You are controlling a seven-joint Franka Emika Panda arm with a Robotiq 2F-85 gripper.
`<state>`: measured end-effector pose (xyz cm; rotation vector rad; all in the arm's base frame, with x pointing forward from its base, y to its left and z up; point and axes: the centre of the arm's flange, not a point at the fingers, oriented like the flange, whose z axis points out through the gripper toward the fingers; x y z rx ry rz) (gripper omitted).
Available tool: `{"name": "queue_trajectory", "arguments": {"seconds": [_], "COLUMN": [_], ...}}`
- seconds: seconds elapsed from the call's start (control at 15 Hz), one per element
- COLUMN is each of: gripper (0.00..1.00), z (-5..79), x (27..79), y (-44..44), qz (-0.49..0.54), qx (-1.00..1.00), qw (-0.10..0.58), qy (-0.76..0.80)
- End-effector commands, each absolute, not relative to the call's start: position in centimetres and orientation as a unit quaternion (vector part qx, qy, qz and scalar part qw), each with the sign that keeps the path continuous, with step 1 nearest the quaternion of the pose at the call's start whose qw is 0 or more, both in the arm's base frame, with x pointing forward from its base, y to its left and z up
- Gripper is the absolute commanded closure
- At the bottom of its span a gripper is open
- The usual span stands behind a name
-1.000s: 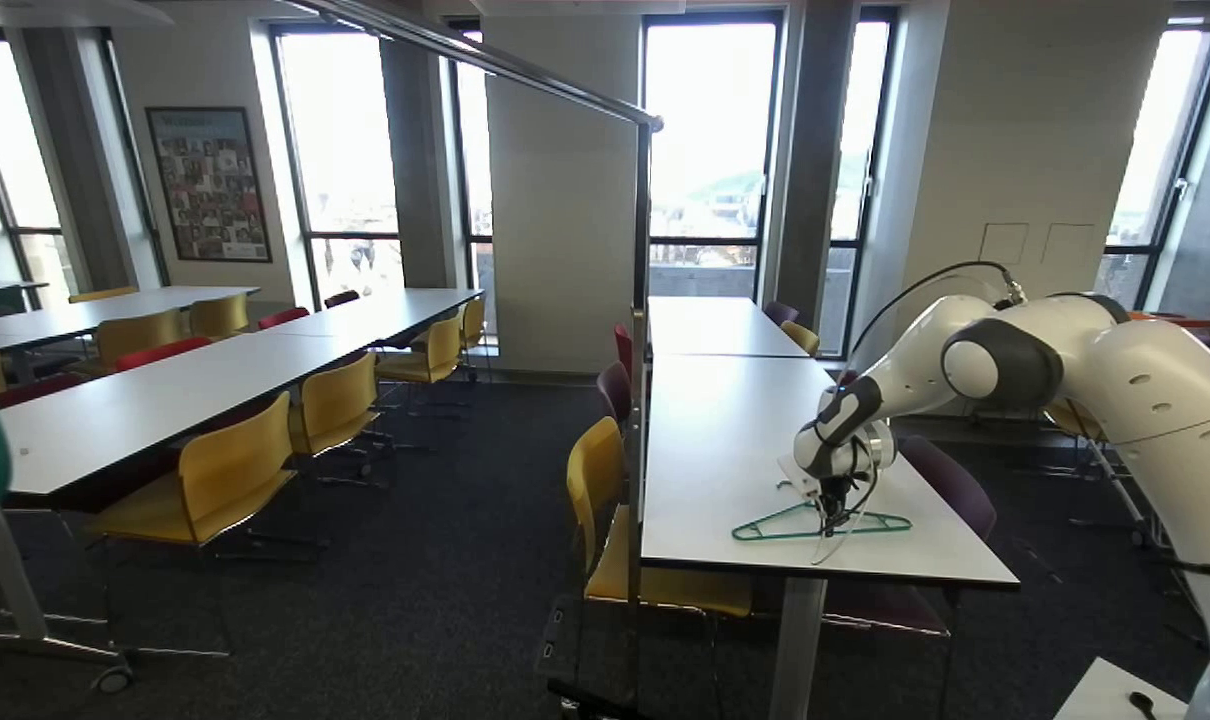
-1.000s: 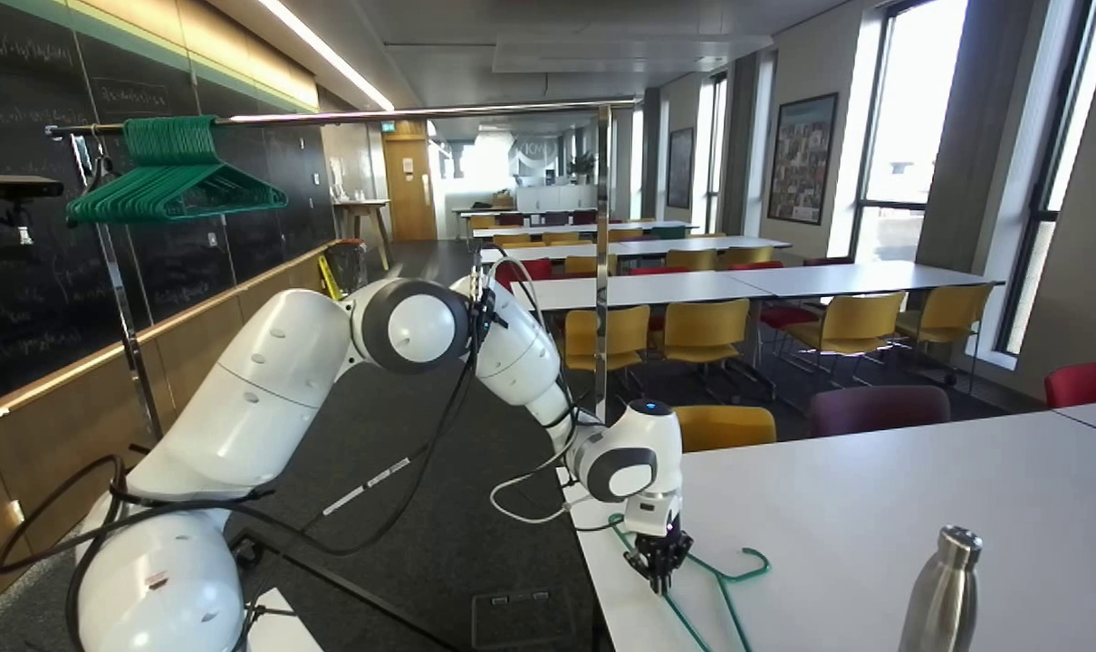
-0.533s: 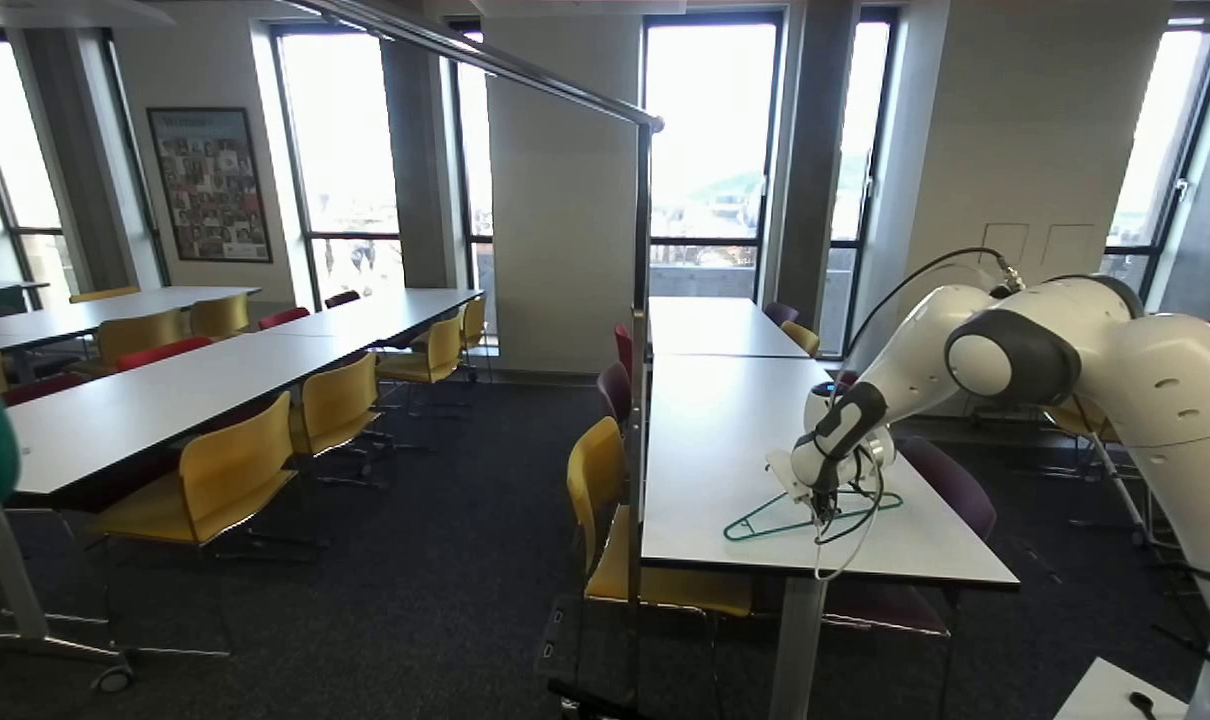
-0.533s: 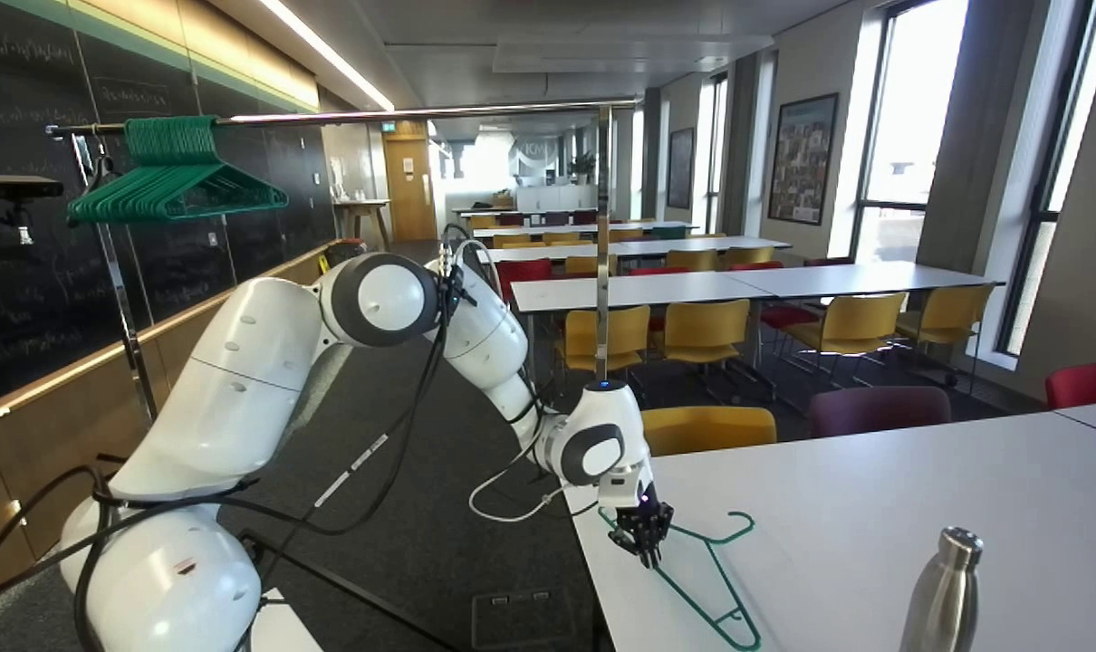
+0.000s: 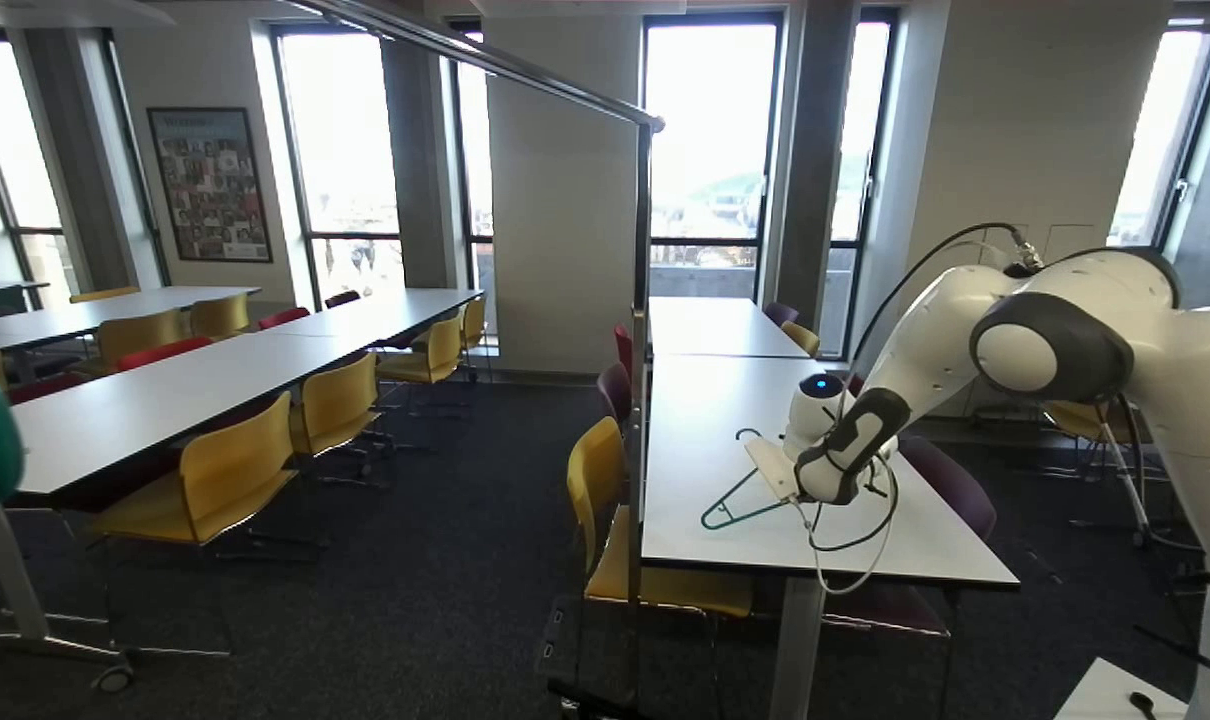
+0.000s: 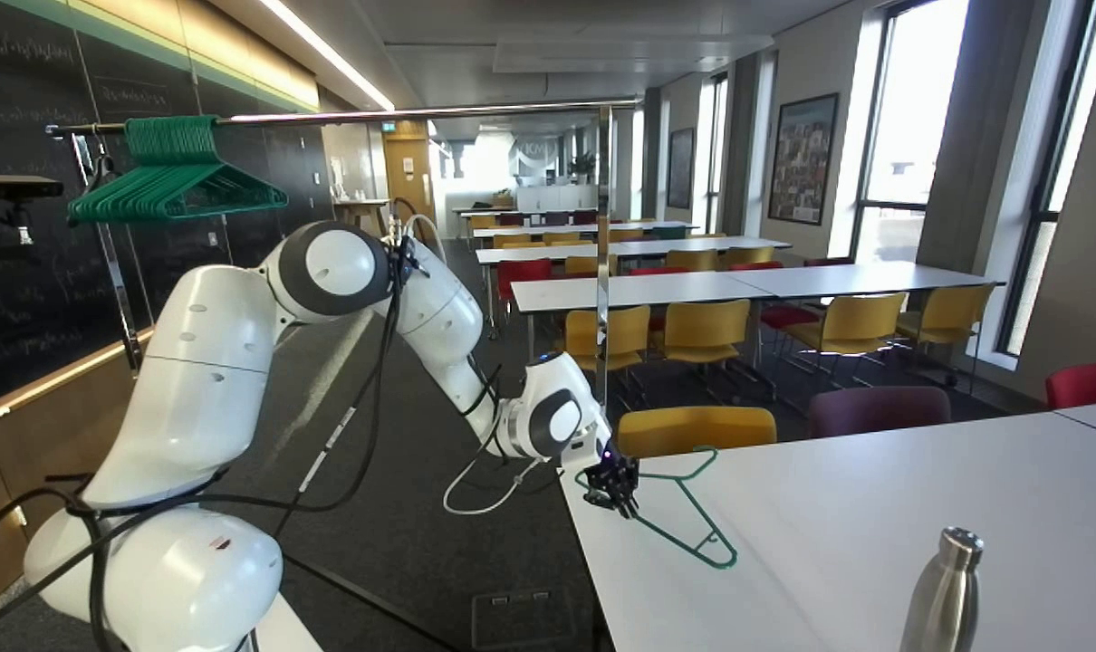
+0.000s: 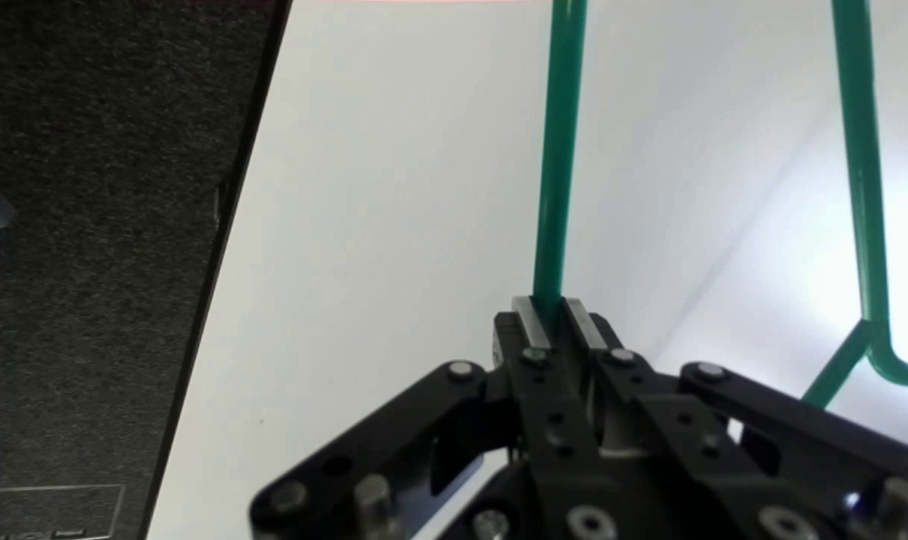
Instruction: Put the coat hanger on the hook
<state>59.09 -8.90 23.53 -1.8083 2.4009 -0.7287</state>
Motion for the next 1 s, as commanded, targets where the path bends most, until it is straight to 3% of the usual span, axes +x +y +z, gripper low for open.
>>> {"name": "queue_trajectory", "arguments": {"seconds": [0.0,0.93], "gripper": [0.98,0.98], "z": [28.9,38.0], "x": [55.2,50.6], "y": [-6.0,-2.3], "qz": [-0.279,-0.372], "qx": [-0.588,-0.576], "qw": [0.061,0.114], "qy": [0.757,0.719]}}
